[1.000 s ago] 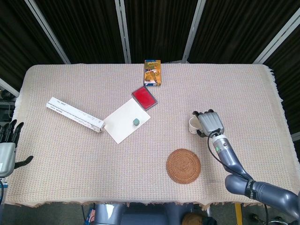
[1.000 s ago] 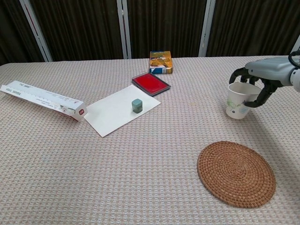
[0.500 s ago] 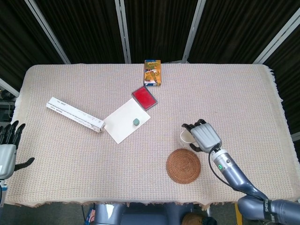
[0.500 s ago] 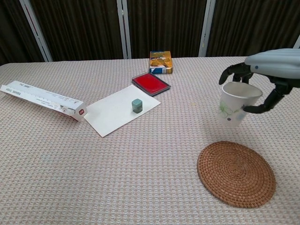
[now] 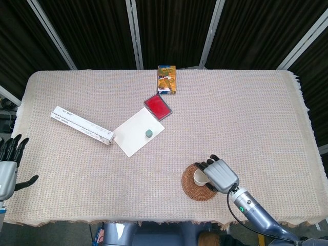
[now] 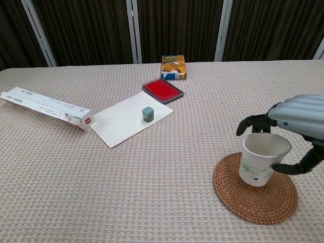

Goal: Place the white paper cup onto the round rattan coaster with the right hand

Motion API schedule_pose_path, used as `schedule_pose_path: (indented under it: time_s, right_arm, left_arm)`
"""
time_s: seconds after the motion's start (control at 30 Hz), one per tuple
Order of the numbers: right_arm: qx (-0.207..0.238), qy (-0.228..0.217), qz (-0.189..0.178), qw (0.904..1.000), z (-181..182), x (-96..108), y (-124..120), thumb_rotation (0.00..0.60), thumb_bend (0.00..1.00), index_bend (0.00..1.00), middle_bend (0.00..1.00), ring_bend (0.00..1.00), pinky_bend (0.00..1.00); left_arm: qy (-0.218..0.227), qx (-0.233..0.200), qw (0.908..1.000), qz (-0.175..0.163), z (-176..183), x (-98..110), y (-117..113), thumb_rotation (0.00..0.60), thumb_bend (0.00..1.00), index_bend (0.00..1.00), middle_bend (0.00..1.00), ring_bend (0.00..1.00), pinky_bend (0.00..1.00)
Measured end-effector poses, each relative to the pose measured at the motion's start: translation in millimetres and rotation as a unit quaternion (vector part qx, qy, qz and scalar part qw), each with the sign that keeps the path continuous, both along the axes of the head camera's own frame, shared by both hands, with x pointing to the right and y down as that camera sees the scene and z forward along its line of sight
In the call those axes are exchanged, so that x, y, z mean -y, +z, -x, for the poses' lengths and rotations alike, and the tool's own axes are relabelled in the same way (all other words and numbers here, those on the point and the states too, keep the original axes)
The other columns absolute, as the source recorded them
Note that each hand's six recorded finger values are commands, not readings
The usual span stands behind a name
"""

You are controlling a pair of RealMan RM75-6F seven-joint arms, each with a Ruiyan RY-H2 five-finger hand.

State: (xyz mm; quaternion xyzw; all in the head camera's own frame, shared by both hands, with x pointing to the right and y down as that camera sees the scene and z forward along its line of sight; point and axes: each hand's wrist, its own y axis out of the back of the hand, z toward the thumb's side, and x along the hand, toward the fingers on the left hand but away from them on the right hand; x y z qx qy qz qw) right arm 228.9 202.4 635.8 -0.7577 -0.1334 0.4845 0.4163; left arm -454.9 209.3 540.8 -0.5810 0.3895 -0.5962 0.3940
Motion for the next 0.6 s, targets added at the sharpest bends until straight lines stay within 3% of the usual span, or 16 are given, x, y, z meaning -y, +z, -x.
schedule_pose_path:
  time_s: [0.13,0.2,0.3,0.37,0.6]
  right_arm:
    - [-0.005,0.000,0.006,1.0000,-1,-5,9,0.600,0.25,0.20,0.37,0.33,0.23]
    - [-0.005,0.000,0.008,1.0000,-1,-6,11,0.600,0.20,0.17,0.35,0.31,0.23]
    - [-0.008,0.000,0.007,0.9999,-3,-6,12,0.600,0.02,0.02,0.16,0.18,0.17]
    - [-0.013,-0.001,0.006,0.9999,-6,-7,13,0.600,0.00,0.00,0.02,0.07,0.12]
    - [0.004,0.001,-0.013,0.9999,-7,-7,-11,0.600,0.00,0.00,0.00,0.01,0.08]
  left_arm:
    - [0.000,0.001,1.0000,0.000,0,0,0,0.600,0.00,0.00,0.00,0.00,0.00]
    - [-0.001,0.001,1.0000,0.001,0,0,1,0.600,0.00,0.00,0.00,0.00,0.00]
    - [-0.001,0.002,1.0000,0.002,0,0,2,0.600,0.00,0.00,0.00,0.00,0.00]
    - [-0.002,0.004,1.0000,0.002,1,1,2,0.600,0.00,0.00,0.00,0.00,0.00]
    - [-0.004,0.002,1.0000,0.002,1,1,2,0.600,0.00,0.00,0.00,0.00,0.00]
